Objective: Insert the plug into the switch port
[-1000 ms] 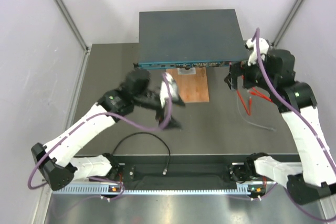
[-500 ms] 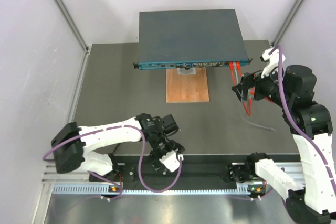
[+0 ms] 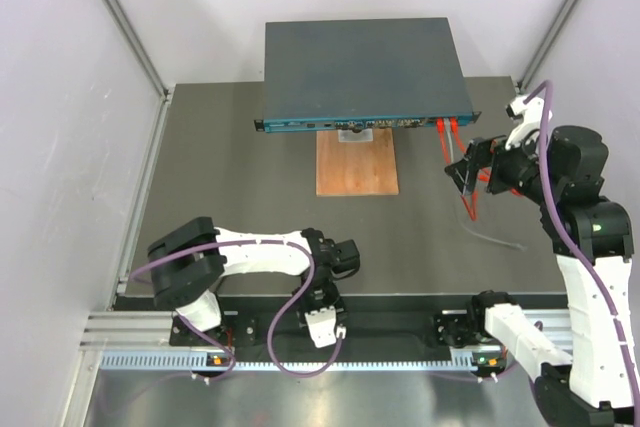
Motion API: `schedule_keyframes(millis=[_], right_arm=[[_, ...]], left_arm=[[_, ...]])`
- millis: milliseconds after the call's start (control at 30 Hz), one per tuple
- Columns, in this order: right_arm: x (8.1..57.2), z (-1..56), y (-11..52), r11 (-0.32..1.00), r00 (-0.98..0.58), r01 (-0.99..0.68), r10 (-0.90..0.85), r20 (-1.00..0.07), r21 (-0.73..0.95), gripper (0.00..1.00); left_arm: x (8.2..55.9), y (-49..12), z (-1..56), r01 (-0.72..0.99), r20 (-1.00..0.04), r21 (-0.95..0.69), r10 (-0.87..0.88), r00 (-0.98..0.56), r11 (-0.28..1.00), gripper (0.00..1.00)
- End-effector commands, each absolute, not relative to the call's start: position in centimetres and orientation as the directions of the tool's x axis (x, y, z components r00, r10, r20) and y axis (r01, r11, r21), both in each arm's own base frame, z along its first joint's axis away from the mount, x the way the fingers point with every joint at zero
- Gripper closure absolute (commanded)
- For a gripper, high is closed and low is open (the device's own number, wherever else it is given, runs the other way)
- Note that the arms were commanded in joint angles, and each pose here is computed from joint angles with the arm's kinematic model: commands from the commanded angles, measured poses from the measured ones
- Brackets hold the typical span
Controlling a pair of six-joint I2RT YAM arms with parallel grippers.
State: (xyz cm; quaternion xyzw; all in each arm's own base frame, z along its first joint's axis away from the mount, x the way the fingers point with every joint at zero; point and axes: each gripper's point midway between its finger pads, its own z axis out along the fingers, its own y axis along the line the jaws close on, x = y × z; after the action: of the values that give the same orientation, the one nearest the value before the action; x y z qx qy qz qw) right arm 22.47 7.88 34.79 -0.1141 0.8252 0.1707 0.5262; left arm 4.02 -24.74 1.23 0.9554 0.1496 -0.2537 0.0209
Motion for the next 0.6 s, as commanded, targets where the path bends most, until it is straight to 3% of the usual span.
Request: schedule_keyframes(millis=[0,100,233,267,333,367,500,567], right_arm=[[22.1,35.2,7.8,0.914,-0.412,-0.367,0.011,-0.911,0.176,0.00],[22.1,35.1,7.7,0.915,-0.414,-0.363,0.010,-0.910,0.175,0.00],[22.2,35.0,7.7,0.915,-0.409,-0.368,0.001,-0.913,0.166,0.00],[22.2,35.0,7.7,0.915,-0.407,-0.369,0.000,-0.913,0.164,0.00],[22.4,35.0,7.8,0.914,-0.406,-0.370,0.001,-0.914,0.166,0.00],[22.5,35.0,7.8,0.914,-0.404,-0.371,0.000,-0.915,0.164,0.00],[22.9,35.6,7.6,0.917,-0.379,-0.370,-0.005,-0.926,0.146,0.00],[23.1,36.1,7.5,0.919,-0.357,-0.372,-0.015,-0.934,0.127,0.00]], left_arm=[[4.8,-25.2,1.0,0.169,-0.442,-0.022,0.161,0.883,-0.985,0.42],[5.3,-25.2,0.9,0.163,-0.420,-0.036,0.163,0.893,-0.986,0.51],[5.3,-25.5,2.3,0.176,-0.423,-0.038,0.175,0.889,-0.984,0.70],[5.4,-25.9,2.9,0.190,-0.427,-0.032,0.185,0.885,-0.981,0.81],[5.4,-26.1,3.6,0.229,-0.431,-0.032,0.220,0.875,-0.973,0.88],[5.5,-26.2,3.7,0.244,-0.429,-0.030,0.233,0.873,-0.969,0.99],[6.5,-28.8,5.8,0.401,-0.455,0.070,0.329,0.828,-0.913,1.00],[8.3,-32.3,9.1,0.594,-0.487,0.169,0.458,0.744,-0.786,1.00]])
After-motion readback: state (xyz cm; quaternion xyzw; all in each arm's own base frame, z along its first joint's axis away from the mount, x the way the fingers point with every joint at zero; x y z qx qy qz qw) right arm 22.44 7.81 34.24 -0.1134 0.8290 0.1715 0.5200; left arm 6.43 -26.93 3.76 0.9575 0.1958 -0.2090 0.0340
